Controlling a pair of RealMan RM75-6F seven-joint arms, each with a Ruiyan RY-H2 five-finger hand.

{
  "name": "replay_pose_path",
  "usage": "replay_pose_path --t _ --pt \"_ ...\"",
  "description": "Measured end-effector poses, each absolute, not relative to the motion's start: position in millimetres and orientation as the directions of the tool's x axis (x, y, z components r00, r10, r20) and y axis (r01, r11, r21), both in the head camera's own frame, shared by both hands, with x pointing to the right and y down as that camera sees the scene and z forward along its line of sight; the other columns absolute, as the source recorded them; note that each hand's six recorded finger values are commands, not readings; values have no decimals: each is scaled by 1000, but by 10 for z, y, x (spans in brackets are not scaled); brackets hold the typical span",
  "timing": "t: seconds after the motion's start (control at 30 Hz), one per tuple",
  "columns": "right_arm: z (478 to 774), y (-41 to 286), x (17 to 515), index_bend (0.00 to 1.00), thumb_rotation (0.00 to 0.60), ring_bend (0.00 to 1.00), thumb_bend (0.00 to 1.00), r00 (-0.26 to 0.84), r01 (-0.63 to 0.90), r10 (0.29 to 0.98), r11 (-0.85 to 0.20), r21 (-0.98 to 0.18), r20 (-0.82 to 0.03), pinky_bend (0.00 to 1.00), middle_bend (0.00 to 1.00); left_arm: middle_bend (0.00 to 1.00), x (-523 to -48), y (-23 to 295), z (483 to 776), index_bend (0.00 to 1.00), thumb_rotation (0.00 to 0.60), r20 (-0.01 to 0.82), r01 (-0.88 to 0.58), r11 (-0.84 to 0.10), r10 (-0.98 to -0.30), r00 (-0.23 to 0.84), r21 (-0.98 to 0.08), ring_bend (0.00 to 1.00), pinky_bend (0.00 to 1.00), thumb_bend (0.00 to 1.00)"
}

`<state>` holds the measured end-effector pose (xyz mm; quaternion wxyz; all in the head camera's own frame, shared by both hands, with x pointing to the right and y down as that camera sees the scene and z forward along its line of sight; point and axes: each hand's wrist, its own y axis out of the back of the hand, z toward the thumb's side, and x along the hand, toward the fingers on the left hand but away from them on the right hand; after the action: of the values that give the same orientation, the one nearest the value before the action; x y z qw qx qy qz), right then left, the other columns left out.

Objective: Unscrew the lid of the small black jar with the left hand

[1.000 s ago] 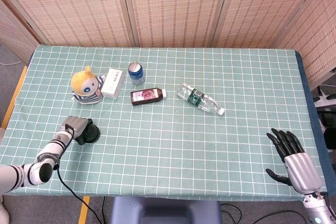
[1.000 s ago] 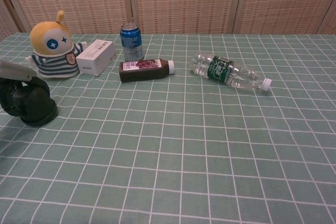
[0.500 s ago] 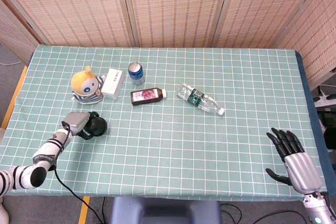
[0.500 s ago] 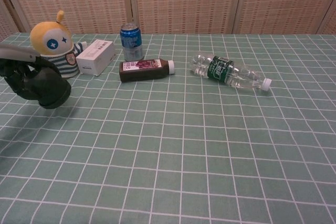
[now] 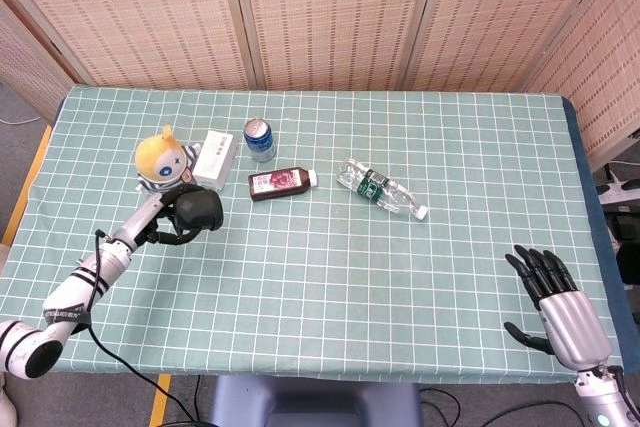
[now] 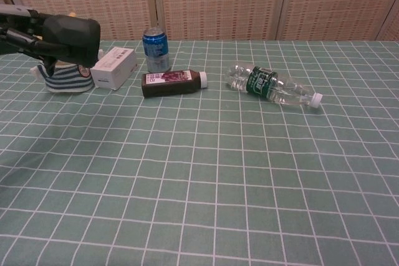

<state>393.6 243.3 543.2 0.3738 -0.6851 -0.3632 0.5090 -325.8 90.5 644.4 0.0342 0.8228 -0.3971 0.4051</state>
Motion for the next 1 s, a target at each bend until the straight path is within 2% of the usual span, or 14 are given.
replay_pose_path --t 0.13,0.3,0.4,0.5,0.6,0.77,1.0 --pt "5434 2433 3940 0 600 0 86 218 119 877 -459 -880 -428 0 0 888 -3276 942 6367 897 600 654 -695 -692 -619 434 -194 634 553 512" --pt "5428 2432 3949 0 600 0 86 218 116 877 -458 -881 -428 0 0 888 -3348 1001 6397 898 600 679 -644 -739 -576 454 -197 634 563 512" --pt "5422 2432 3952 0 600 0 86 219 117 878 -457 -882 -426 0 0 892 -3420 1040 6454 903 600 717 -555 -789 -545 436 -263 635 571 512" --pt "5419 2433 3950 0 600 0 87 221 116 876 -459 -881 -428 0 0 891 -3505 1072 6519 904 600 756 -395 -843 -516 403 -364 637 583 515" --pt "5403 2428 3960 0 600 0 86 219 108 879 -453 -885 -423 0 0 890 -3616 1074 6579 904 600 786 -177 -863 -504 359 -473 641 590 520" --pt "5381 2426 3965 0 600 0 87 219 108 880 -452 -885 -422 0 0 890 -3795 1043 6645 904 600 800 196 -783 -536 268 -590 647 598 517" --pt "5375 2424 3965 0 600 0 86 217 103 879 -453 -886 -424 0 0 892 -3937 928 6614 904 600 735 541 -583 -671 100 -605 658 609 515"
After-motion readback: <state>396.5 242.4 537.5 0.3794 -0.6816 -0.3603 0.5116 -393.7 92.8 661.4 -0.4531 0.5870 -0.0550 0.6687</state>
